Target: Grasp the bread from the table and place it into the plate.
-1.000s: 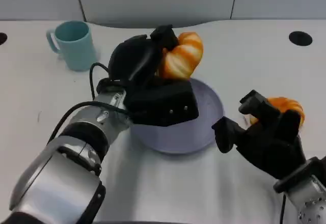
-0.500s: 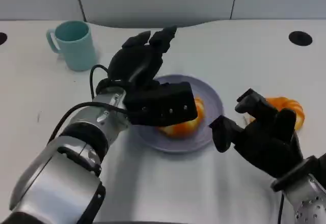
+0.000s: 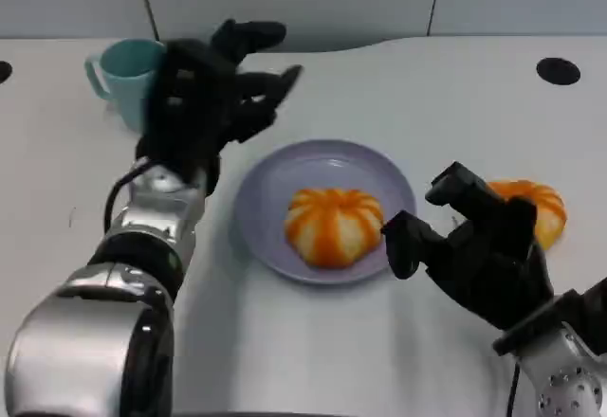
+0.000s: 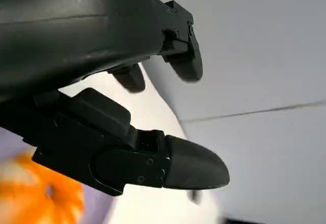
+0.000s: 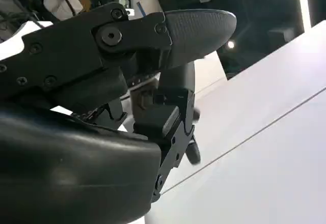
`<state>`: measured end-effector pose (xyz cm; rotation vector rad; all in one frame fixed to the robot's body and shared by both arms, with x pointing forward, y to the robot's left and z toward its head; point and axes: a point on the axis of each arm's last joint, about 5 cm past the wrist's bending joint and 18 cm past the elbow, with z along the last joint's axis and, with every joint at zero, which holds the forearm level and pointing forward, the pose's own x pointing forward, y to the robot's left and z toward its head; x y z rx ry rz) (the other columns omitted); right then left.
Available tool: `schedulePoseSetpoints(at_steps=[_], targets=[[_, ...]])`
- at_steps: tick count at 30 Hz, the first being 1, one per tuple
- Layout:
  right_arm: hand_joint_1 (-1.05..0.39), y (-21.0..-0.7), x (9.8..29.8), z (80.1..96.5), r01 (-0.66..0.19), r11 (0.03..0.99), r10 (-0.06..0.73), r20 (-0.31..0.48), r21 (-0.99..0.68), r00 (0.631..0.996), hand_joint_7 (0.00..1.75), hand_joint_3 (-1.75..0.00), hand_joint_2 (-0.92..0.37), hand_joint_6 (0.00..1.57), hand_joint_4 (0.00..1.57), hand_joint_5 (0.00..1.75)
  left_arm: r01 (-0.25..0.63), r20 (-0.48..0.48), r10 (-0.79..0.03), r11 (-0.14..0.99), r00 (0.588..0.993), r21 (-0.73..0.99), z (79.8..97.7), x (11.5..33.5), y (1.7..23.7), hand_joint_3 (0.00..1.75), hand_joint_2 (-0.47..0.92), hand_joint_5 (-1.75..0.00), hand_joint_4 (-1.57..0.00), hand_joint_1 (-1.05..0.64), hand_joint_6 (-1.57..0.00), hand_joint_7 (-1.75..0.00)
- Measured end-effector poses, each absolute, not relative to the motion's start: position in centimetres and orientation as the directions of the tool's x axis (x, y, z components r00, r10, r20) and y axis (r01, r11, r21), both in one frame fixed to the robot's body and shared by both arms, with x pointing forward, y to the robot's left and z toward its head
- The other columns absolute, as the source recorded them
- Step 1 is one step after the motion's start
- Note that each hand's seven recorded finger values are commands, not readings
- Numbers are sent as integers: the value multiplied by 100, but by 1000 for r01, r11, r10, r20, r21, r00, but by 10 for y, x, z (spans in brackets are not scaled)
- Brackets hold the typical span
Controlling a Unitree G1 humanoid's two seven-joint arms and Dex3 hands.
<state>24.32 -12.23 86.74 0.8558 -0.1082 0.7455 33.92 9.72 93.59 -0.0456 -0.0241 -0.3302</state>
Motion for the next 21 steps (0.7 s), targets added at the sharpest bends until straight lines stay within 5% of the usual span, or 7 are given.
schedulePoseSetpoints(at_steps=[2,5,8,11,21], targets=[[-79,-121,243,868,-633,419,553,369,651,747,94,-25,-92,82,89,149,354,43,-356,894,933,-273,931,339,106,9,92,-140,-19,-105,-21,-126],[-79,-118,243,868,-617,413,557,349,670,753,81,-20,-92,90,91,143,418,151,-404,730,902,-541,920,336,121,2,86,-94,-50,-105,-46,-83],[-78,-118,243,869,-606,400,567,334,687,753,75,-22,-92,92,92,137,489,239,-449,599,861,-634,897,324,142,1,82,-67,-70,-105,-66,-53],[-78,-120,241,870,-609,398,571,334,686,750,74,-24,-92,93,92,136,479,233,-452,568,861,-669,867,303,155,0,81,-52,-81,-105,-79,-36],[-80,-124,227,867,-580,424,566,296,696,769,79,-24,-92,93,95,141,372,145,-413,547,899,-750,809,246,171,1,82,-42,-105,-105,-95,-30]])
